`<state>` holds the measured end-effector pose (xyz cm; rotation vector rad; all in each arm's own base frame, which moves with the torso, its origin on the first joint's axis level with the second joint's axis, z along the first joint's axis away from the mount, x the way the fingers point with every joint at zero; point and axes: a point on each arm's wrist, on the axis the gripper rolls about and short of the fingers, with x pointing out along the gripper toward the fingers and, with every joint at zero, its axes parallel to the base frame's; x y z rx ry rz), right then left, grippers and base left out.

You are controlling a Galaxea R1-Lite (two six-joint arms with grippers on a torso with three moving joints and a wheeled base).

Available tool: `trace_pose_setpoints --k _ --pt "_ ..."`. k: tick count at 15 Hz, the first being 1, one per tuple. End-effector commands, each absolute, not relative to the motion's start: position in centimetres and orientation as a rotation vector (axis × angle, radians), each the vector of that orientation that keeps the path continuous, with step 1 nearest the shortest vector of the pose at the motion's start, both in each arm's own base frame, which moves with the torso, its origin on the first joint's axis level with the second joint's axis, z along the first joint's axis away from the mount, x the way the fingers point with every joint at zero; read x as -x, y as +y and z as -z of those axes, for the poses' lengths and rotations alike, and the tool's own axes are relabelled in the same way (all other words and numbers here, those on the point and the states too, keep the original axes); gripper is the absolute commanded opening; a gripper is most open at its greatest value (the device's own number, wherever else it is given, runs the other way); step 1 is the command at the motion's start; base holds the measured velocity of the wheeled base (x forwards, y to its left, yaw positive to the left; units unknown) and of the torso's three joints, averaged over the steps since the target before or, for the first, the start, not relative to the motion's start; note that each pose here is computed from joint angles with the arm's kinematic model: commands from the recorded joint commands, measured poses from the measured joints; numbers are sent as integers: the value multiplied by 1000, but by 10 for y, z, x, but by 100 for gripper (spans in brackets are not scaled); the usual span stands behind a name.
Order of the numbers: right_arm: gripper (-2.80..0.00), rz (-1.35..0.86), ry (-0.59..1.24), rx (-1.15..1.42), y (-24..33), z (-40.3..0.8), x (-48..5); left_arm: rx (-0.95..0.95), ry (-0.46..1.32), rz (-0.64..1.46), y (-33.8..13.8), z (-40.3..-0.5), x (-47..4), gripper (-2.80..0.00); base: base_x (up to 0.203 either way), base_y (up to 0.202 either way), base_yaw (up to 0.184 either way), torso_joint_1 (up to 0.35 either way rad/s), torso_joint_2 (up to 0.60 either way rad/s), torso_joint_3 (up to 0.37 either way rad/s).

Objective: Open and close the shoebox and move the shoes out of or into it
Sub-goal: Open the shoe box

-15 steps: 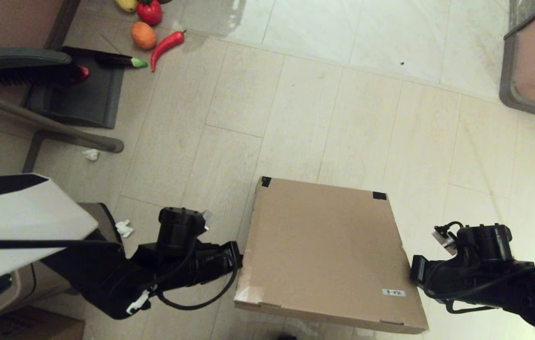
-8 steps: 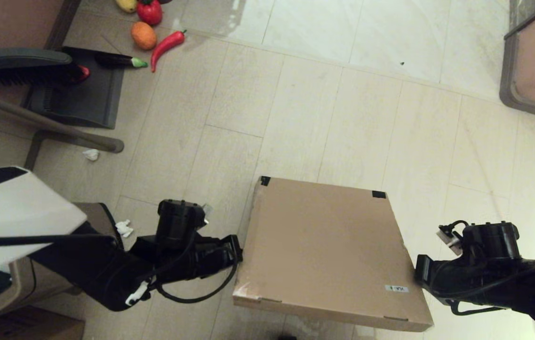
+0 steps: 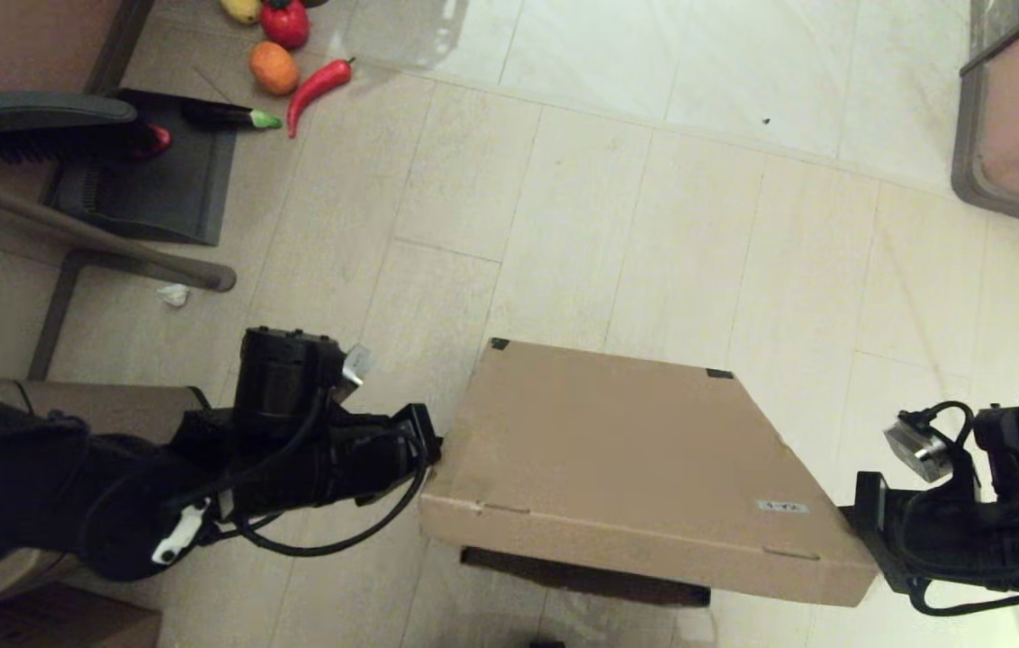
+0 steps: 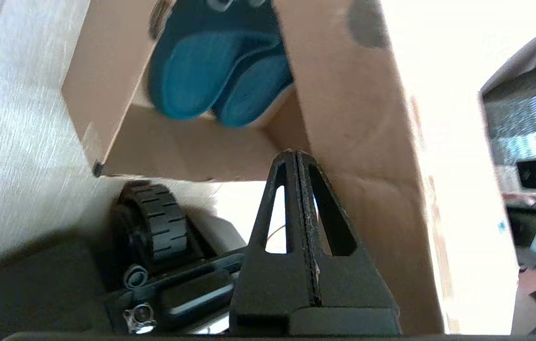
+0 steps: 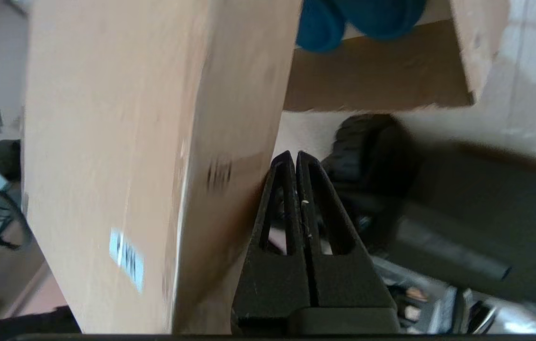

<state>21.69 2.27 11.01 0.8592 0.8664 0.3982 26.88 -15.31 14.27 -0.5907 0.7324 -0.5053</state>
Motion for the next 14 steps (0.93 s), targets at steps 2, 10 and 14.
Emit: trace_pose_setpoints --k 2,10,14 --pt "-280 -427 797 -874 22 -132 -199 611 656 537 -149 -169 -258 -280 0 0 0 0 0 0" --pt "-280 -464 802 -1065 24 -151 -204 652 618 536 -156 -188 -270 -280 0 0 0 0 0 0" --pt "-280 -488 801 -1106 24 -156 -205 657 596 534 -160 -193 -279 -280 0 0 0 0 0 0"
